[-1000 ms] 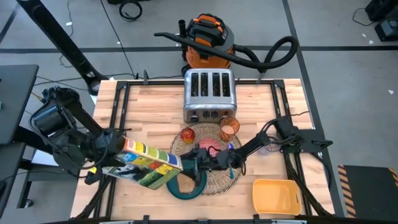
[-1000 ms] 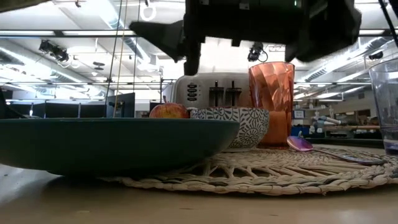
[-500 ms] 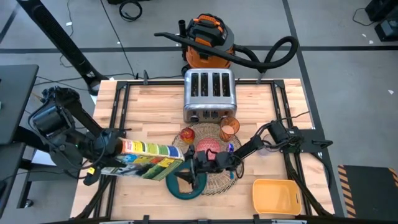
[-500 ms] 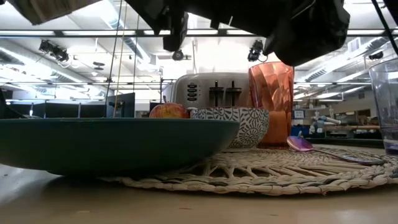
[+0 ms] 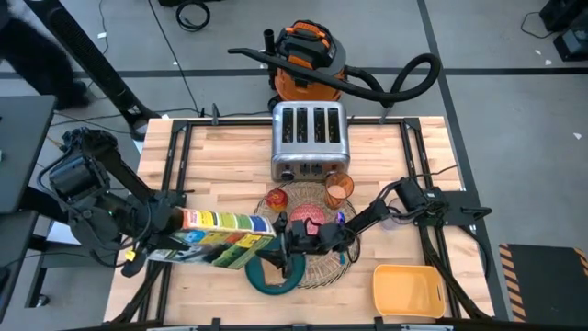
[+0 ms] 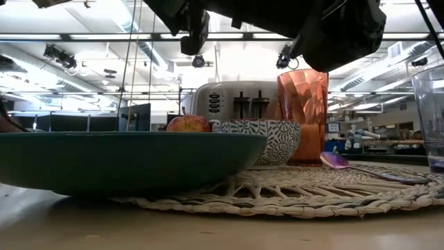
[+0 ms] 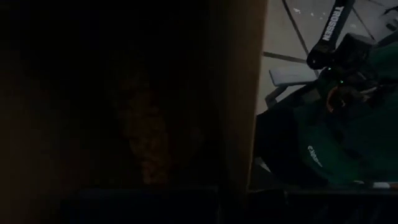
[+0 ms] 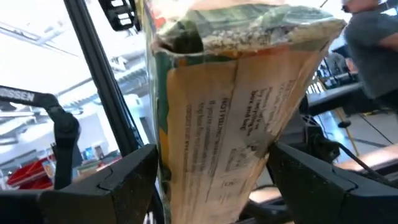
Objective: Arrange a breakfast setting
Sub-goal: Pour the yellow cereal from the cereal box into the red patterned bowl
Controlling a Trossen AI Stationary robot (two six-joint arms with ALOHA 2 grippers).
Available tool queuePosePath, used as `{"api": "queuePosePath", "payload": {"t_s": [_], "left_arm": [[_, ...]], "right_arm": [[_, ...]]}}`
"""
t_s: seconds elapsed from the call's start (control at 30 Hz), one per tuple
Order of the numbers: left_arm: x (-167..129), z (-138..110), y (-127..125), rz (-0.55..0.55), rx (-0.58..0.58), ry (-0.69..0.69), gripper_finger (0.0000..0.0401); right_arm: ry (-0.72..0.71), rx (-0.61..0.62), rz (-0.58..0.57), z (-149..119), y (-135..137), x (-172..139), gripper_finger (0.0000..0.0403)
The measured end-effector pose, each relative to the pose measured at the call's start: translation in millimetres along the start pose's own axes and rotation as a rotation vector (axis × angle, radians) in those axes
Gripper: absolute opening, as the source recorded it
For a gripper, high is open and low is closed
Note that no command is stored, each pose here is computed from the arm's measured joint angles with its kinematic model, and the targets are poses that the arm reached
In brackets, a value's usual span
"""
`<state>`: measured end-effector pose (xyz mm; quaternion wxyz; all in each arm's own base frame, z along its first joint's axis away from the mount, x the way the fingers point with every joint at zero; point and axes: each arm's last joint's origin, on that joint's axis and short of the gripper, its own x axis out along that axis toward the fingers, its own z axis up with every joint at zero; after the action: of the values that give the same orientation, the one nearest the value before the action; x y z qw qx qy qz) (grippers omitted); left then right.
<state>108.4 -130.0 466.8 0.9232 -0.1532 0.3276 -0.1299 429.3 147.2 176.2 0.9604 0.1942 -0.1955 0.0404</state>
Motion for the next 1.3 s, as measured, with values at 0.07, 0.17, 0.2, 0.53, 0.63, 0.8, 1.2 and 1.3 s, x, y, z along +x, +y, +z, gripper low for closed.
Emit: {"api": "queuePosePath", "payload": {"t_s": [0.07,0.17,0.2,0.53,0.63,0.8,1.2,1.3], "left_arm": [[0,0,0,-0.003,0.001,-0.005,0.0],[0,1,-1,-0.004,0.002,-0.014,0.0],[0,1,-1,-0.004,0.005,-0.016,0.0],[-1,3,-2,-0.014,0.041,-0.04,0.0],[-1,3,-2,-0.005,0.045,-0.046,0.0],[-1,4,-2,-0.001,0.06,-0.054,0.0],[1,4,-1,0.035,0.069,-0.07,0.0],[1,4,-1,0.035,0.071,-0.068,0.0]], "right_arm": [[-0.023,-0.009,0.013,3,0,0,0.0309],[-0.069,-0.077,0.048,8,2,0,0.0309],[-0.093,-0.098,0.053,10,2,0,0.0309],[-0.126,-0.202,0.115,15,4,3,0.0309],[-0.138,-0.226,0.119,16,7,4,0.0309],[-0.138,-0.157,0.176,18,9,7,0.0323],[-0.171,-0.077,0.007,23,-8,12,0.0396],[-0.19,-0.045,-0.082,25,-10,12,0.0389]]}}
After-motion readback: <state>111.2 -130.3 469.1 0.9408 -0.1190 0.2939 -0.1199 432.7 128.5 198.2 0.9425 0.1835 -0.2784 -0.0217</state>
